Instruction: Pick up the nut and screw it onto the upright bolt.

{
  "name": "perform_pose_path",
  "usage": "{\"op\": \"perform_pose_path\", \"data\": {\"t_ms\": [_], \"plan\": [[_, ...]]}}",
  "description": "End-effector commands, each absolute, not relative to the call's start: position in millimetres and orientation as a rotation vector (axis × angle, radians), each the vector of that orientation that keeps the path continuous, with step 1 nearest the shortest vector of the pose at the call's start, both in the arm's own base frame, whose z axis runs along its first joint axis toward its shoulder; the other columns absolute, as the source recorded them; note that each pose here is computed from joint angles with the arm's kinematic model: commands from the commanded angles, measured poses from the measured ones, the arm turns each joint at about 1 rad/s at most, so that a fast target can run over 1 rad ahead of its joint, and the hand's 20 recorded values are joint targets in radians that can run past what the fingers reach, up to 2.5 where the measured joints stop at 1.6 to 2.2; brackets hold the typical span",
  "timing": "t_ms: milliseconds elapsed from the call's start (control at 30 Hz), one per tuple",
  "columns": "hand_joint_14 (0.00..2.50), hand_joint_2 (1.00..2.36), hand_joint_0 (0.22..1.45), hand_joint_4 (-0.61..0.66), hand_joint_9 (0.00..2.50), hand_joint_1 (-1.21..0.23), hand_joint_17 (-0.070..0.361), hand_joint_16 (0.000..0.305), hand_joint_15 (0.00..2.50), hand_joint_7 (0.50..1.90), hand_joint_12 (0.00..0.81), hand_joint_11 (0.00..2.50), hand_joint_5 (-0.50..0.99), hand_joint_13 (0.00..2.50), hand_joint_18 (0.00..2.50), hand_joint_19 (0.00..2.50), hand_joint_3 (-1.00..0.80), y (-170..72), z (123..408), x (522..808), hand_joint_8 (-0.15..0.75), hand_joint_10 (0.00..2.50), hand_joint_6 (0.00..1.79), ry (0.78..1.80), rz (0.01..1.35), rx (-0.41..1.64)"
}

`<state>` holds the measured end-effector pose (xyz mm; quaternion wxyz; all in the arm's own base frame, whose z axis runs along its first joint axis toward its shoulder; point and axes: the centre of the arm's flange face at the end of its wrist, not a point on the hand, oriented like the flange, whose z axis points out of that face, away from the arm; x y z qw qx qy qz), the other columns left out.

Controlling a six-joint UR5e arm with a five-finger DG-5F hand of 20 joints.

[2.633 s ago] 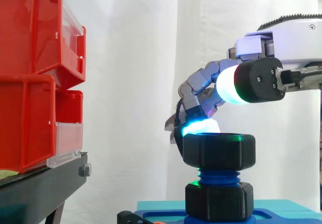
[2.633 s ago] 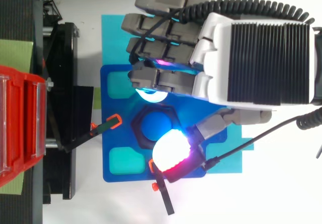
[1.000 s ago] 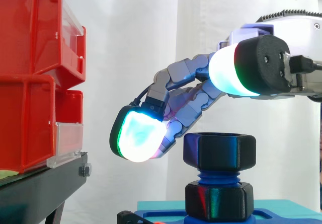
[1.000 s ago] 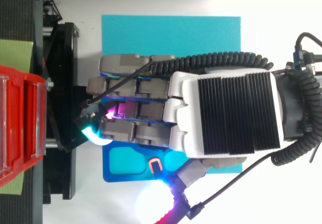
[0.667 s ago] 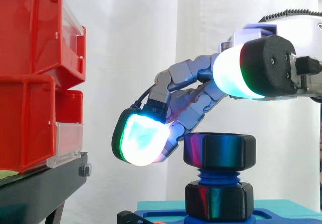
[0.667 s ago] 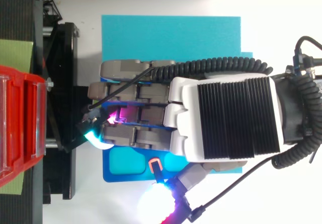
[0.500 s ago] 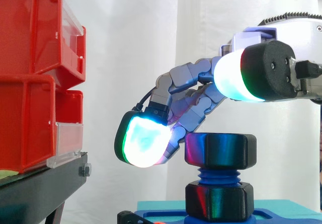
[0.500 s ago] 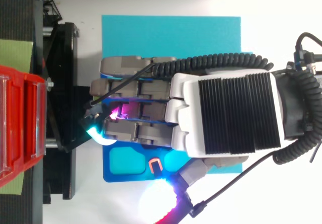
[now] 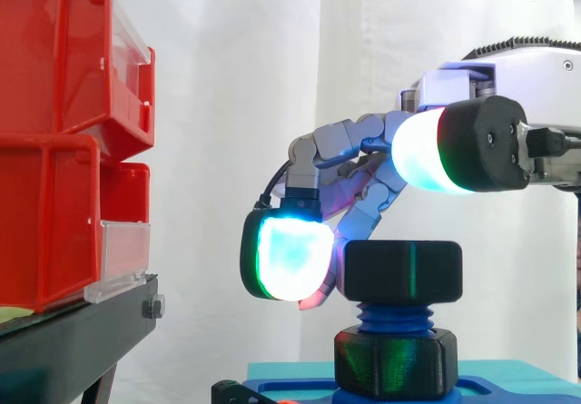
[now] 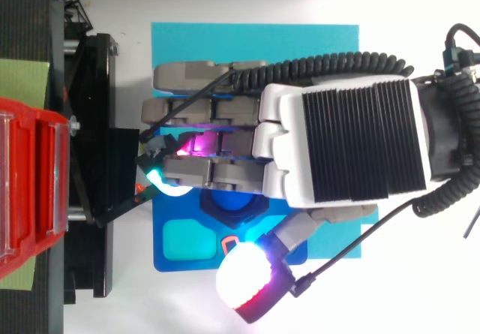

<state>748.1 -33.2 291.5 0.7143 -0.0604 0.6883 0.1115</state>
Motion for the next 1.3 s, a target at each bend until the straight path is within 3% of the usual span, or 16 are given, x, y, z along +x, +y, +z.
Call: {"op": "perform_pose_path", "data": {"t_ms": [0, 267, 567, 933, 1133, 1233, 1267], "plan": [[0.0, 1.0, 0.54, 0.22, 0.82, -0.07, 0.044, 0.019, 0.0, 1.41, 0.209, 0.0, -0.02, 0.54, 0.22, 0.0, -0.5, -40.0, 291.6, 747.5, 0.263, 0.0, 0.5, 1.524, 0.246, -0.135], [0.0, 1.0, 0.54, 0.21, 0.86, -0.07, 0.043, 0.019, 0.0, 1.51, 0.205, 0.0, 0.0, 0.58, 0.26, 0.0, -0.5, -53.8, 292.2, 746.6, 0.272, 0.0, 0.5, 1.516, 0.23, -0.152], [0.0, 1.0, 0.55, 0.17, 0.97, -0.1, 0.035, 0.015, 0.0, 1.28, 0.183, 0.0, 0.01, 0.68, 0.36, 0.0, -0.5, -66.9, 292.3, 745.1, 0.275, 0.0, 0.61, 1.515, 0.228, -0.152], [0.0, 1.0, 0.55, 0.09, 1.22, -0.14, 0.019, 0.008, 0.0, 1.14, 0.145, 0.0, 0.03, 0.94, 0.59, 0.0, -0.5, -79.3, 292.6, 743.3, 0.27, 0.0, 0.68, 1.511, 0.231, -0.157], [0.0, 1.0, 0.55, 0.06, 1.52, -0.17, 0.01, 0.005, 0.0, 1.1, 0.126, 0.05, 0.05, 1.09, 0.75, 0.0, -0.5, -86.0, 292.6, 742.1, 0.247, 0.0, 0.7, 1.511, 0.232, -0.16], [0.0, 1.0, 0.55, 0.11, 1.55, -0.16, 0.012, 0.005, 0.0, 1.25, 0.133, 0.12, 0.05, 1.09, 0.74, 0.0, -0.5, -88.8, 293.7, 741.3, 0.263, 0.0, 0.63, 1.51, 0.232, -0.162], [0.0, 1.0, 0.55, 0.15, 1.54, -0.15, 0.015, 0.007, 0.0, 1.43, 0.148, 0.15, 0.05, 1.06, 0.7, 0.0, -0.5, -89.8, 293.7, 741.1, 0.277, 0.01, 0.54, 1.509, 0.231, -0.163]]}}
